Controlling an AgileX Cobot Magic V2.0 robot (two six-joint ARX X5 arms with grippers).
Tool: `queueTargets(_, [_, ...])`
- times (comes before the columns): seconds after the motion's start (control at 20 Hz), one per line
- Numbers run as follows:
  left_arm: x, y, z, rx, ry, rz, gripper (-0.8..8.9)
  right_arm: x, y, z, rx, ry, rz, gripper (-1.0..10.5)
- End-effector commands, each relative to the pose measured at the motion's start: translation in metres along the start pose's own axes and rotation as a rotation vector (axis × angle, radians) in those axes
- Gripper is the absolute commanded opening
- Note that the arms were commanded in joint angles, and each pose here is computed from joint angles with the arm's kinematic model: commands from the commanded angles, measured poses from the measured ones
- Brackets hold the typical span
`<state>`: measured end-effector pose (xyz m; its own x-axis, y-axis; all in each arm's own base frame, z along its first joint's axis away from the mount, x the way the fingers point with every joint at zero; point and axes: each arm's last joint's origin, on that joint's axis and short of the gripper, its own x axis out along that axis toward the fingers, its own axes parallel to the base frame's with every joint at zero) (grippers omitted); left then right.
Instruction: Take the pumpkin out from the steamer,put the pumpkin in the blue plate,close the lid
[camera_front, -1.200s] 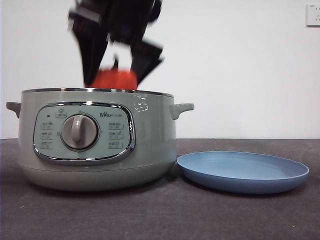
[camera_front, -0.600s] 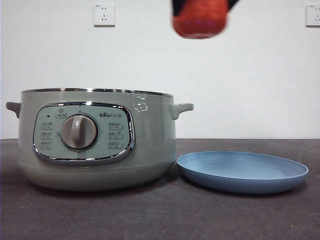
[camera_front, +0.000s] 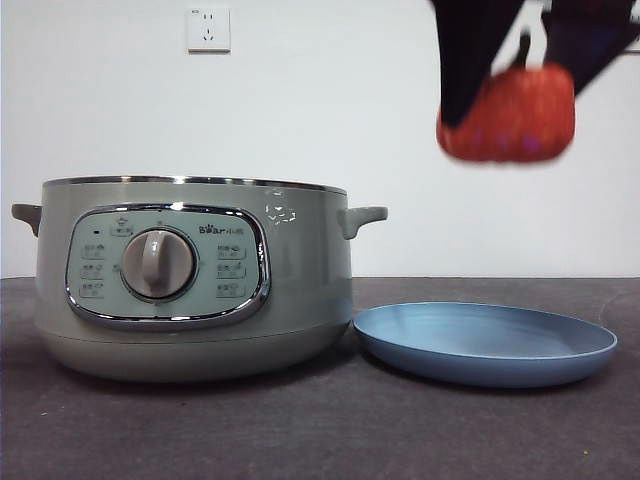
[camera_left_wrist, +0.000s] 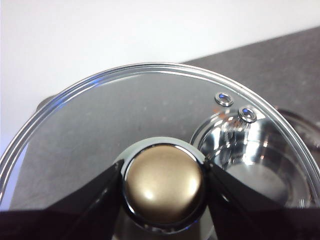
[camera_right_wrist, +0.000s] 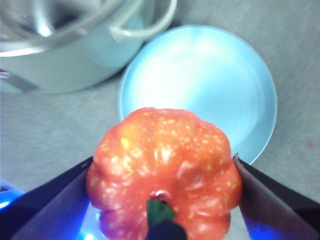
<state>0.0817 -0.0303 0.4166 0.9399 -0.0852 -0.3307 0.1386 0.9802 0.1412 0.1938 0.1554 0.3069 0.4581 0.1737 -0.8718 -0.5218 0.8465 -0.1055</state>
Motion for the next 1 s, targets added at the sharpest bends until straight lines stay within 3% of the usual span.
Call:
queueTargets(0.05, [-0.006, 0.002, 0.008, -0.029, -0.083, -0.023, -0.09, 0.02, -0.01, 0.001, 0.053, -0.011, -0.026, -0.1])
queueTargets(0.2, [-0.006, 0.002, 0.008, -0.029, -0.083, -0.026, -0.09, 0.037, -0.028, 0.009, 0.105, -0.035, -0.053, -0.1])
queueTargets(0.4, [-0.006, 0.002, 0.008, -0.049, -0.083, -0.027, -0.09, 0.065, -0.046, 0.019, 0.143, -0.048, 0.037, 0.0])
queueTargets(0.75, [-0.006, 0.001, 0.008, -0.066, -0.083, -0.053, -0.09, 0.129, -0.045, 0.018, 0.144, 0.115, 0.036, 0.1])
queueTargets(0.8, [-0.006, 0.001, 0.008, -0.066, -0.083, -0.053, -0.09, 0.135, -0.045, 0.017, 0.144, 0.136, 0.036, 0.3])
queueTargets(0.9, [-0.006, 0.001, 0.007, -0.069, -0.08, -0.053, -0.09, 0.145, -0.044, 0.015, 0.142, 0.163, 0.038, 1.9])
queueTargets(1.0, [-0.006, 0.001, 0.007, -0.07, -0.075, -0.054, -0.09, 0.151, -0.043, 0.013, 0.14, 0.182, 0.036, 2.3])
